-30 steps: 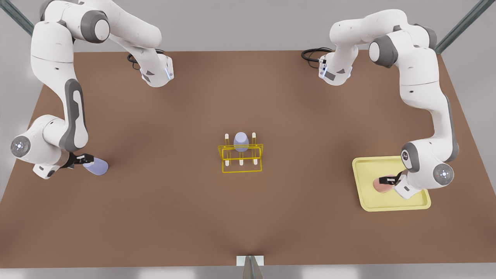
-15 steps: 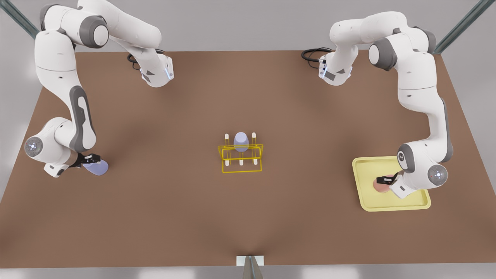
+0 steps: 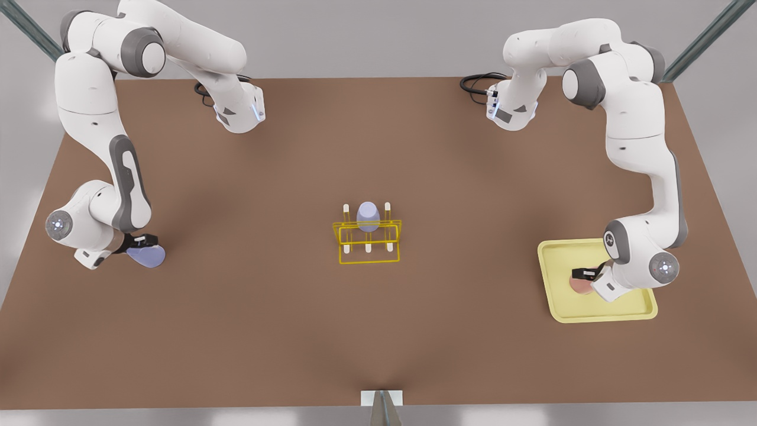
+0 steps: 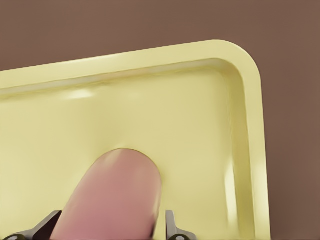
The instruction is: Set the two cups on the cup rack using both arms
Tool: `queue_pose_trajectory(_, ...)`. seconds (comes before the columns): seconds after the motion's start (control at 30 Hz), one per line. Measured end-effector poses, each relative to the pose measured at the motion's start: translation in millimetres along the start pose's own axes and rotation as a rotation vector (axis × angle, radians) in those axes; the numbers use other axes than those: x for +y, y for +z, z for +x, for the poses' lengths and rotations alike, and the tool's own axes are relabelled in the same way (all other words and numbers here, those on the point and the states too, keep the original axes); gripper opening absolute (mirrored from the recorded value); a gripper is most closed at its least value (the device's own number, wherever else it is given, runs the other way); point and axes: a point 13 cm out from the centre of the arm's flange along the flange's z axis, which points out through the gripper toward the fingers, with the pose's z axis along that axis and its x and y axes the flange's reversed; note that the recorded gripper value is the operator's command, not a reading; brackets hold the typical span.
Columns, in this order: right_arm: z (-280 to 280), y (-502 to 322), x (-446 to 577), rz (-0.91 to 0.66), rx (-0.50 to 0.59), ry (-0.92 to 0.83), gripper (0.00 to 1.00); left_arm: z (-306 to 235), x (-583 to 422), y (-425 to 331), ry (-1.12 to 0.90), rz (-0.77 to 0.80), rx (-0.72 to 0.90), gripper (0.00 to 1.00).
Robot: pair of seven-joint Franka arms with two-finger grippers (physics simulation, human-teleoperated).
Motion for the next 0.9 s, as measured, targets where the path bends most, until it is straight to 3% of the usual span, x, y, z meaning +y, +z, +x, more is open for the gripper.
queue_pose_trajectory(0.03,-0.3,0.1,0.5,0.000,0.000,0.000,1.00,-0.5,-0.4,-0.4,0.001,-0.001,-0.001,0.88)
queue_pose_trajectory(0.47,-5.6,-0.9,9.4,0.000,-0.002,-0.009,1.00,-5.5,-4.6,-16.2,0.012,-0.007,-0.018,0.84)
queue_pose_trajectory(0.6,-6.3,0.5,9.5,0.000,-0.002,-0.008,1.00,-13.2,-31.8,-61.0,0.040,-0.013,-0.054,0.84)
queue_pose_trajectory(0.7,-6.5,1.9,9.4,0.001,-0.002,-0.007,0.98,-22.4,-87.2,-88.4,0.071,0.013,-0.078,0.84)
queue_pose_trajectory(0.9,-7.8,3.4,8.1,0.001,-0.002,-0.005,0.92,-40.2,-301.7,-121.5,0.154,0.183,-0.113,0.85)
